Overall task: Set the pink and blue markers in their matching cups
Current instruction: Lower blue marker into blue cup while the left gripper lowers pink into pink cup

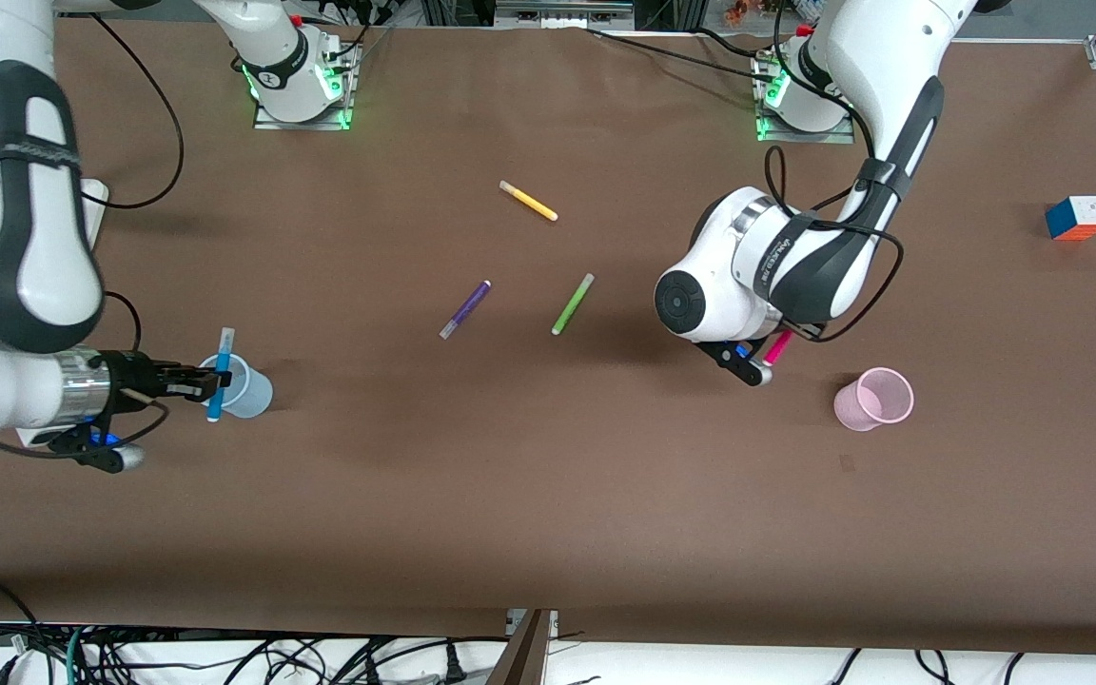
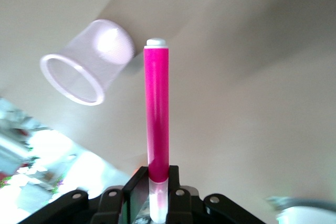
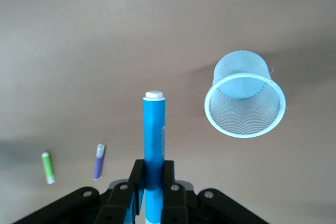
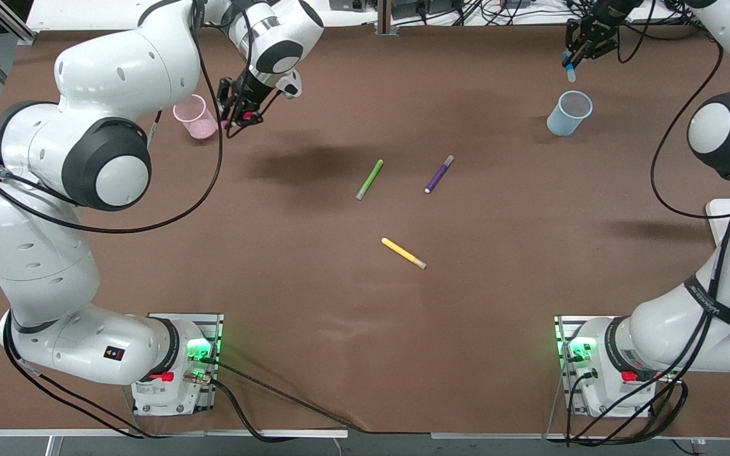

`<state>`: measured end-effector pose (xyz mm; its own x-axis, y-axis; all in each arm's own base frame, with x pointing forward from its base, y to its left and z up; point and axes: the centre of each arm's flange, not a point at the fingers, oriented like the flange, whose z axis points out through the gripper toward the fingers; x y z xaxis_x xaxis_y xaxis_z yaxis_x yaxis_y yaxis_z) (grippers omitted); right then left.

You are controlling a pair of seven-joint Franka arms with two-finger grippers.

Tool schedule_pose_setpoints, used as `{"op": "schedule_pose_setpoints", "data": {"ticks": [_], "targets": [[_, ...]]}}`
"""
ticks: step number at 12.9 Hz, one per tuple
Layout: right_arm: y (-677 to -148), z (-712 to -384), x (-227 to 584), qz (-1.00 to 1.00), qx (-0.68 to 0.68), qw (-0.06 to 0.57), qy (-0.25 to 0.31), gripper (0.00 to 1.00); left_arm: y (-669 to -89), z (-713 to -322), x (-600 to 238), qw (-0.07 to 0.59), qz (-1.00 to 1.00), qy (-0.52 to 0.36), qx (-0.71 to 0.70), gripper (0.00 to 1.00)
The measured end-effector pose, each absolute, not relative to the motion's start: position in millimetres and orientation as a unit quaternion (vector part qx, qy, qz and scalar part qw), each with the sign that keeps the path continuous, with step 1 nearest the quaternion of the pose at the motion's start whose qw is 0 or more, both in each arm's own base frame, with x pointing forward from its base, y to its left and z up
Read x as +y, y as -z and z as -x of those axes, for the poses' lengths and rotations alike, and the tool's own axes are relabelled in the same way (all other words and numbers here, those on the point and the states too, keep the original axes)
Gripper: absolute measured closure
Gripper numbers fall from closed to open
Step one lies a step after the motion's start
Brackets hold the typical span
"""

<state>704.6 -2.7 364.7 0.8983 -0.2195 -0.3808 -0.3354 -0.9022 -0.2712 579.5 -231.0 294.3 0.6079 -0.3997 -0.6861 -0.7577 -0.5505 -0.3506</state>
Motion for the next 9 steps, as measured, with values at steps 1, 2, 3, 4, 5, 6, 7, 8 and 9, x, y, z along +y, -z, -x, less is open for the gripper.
{"op": "schedule_pose_setpoints", "data": {"ticks": [1,2,3,4,5,6,7,8,9], "targets": [[-355,-702,-19,0.952,0.156,0.192,-0.181,0.82,-296,-587,-216,0.335,0.815,-0.29,0.373,0.8],[-347,-700,-34,0.946,0.167,0.206,-0.186,0.82,-300,-597,-199,0.341,0.798,-0.303,0.394,0.8],[-341,-698,-45,0.942,0.176,0.214,-0.19,0.82,-305,-607,-182,0.35,0.778,-0.315,0.415,0.8],[-334,-697,-52,0.938,0.184,0.22,-0.195,0.82,-311,-616,-167,0.36,0.758,-0.328,0.435,0.8],[-326,-696,-57,0.932,0.192,0.231,-0.202,0.82,-315,-622,-155,0.369,0.738,-0.34,0.451,0.8],[-315,-694,-61,0.925,0.201,0.245,-0.211,0.82,-316,-626,-145,0.374,0.724,-0.351,0.461,0.8],[-303,-692,-65,0.917,0.21,0.256,-0.221,0.82,-314,-628,-137,0.376,0.717,-0.359,0.464,0.8],[-294,-690,-66,0.912,0.218,0.26,-0.231,0.82,-308,-630,-131,0.376,0.713,-0.366,0.465,0.8],[-290,-688,-67,0.908,0.225,0.261,-0.238,0.82,-300,-631,-126,0.377,0.709,-0.372,0.465,0.8]]}}
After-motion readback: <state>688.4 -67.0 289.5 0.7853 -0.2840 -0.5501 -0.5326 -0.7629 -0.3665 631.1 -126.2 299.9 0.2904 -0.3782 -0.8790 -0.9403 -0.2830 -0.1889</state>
